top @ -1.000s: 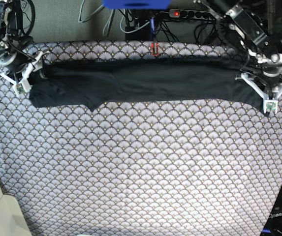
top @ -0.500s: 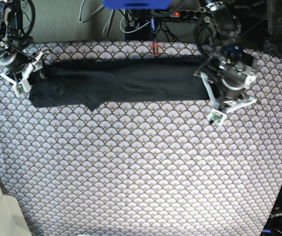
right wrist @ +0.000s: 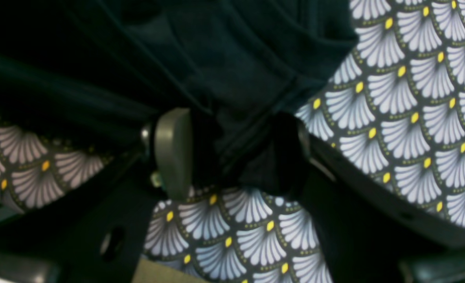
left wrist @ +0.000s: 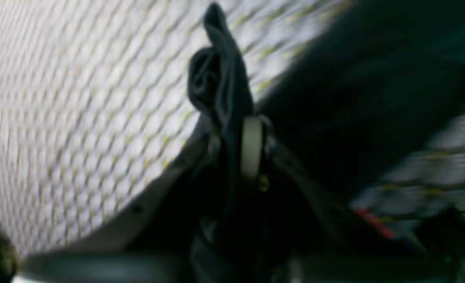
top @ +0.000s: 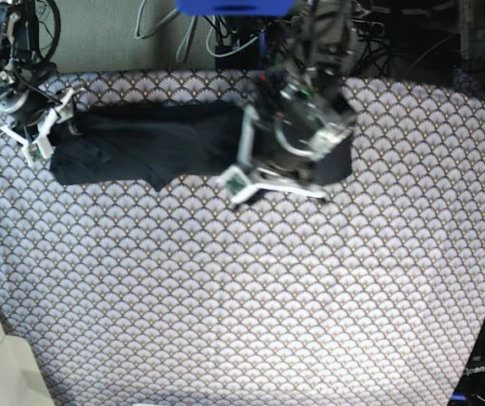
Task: Fold the T-shirt properly
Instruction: 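Move the left gripper along the strip toward the right gripper, then fold the strip's end with the left gripper over toward its middle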
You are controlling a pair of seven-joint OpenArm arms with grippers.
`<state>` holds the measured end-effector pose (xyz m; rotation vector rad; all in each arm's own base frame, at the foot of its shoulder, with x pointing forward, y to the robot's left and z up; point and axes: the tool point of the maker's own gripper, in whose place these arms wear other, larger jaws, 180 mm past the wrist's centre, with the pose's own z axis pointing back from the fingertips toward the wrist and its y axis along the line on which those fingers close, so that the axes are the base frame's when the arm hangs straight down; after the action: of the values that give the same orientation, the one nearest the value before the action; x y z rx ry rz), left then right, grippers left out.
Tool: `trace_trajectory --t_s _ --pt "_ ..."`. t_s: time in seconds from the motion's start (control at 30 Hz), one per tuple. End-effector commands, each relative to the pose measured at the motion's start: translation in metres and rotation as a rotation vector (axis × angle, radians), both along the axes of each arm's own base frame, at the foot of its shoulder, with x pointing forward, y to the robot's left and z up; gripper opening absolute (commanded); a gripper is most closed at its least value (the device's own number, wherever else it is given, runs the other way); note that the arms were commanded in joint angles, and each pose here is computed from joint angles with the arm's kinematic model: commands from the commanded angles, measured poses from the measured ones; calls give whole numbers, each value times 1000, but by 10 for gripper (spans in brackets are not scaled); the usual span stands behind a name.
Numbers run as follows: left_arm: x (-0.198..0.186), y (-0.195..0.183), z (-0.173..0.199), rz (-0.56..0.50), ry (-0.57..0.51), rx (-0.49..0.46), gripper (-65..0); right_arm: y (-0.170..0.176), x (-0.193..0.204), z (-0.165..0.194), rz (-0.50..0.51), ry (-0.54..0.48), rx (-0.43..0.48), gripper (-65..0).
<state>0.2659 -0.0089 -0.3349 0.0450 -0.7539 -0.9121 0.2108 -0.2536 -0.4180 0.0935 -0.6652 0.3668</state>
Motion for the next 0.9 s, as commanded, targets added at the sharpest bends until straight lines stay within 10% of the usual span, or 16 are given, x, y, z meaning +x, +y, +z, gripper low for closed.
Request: trace_trajectory --t_s 0.0,0.53,0.7,0.87 --pt "4 -12 10 -1 -33 -34 -650 -7 5 8 0 -24 -18 -311" --pt "-4 -35 -6 -9 9 -57 -649 -7 3 7 0 -20 -18 -312" --pt "-7 -39 -1 -25 -2 -76 -481 -7 5 8 0 -23 -18 -311" --pt "-11 -69 21 -81 -33 -294 -414 -6 5 8 2 -22 -18 -310"
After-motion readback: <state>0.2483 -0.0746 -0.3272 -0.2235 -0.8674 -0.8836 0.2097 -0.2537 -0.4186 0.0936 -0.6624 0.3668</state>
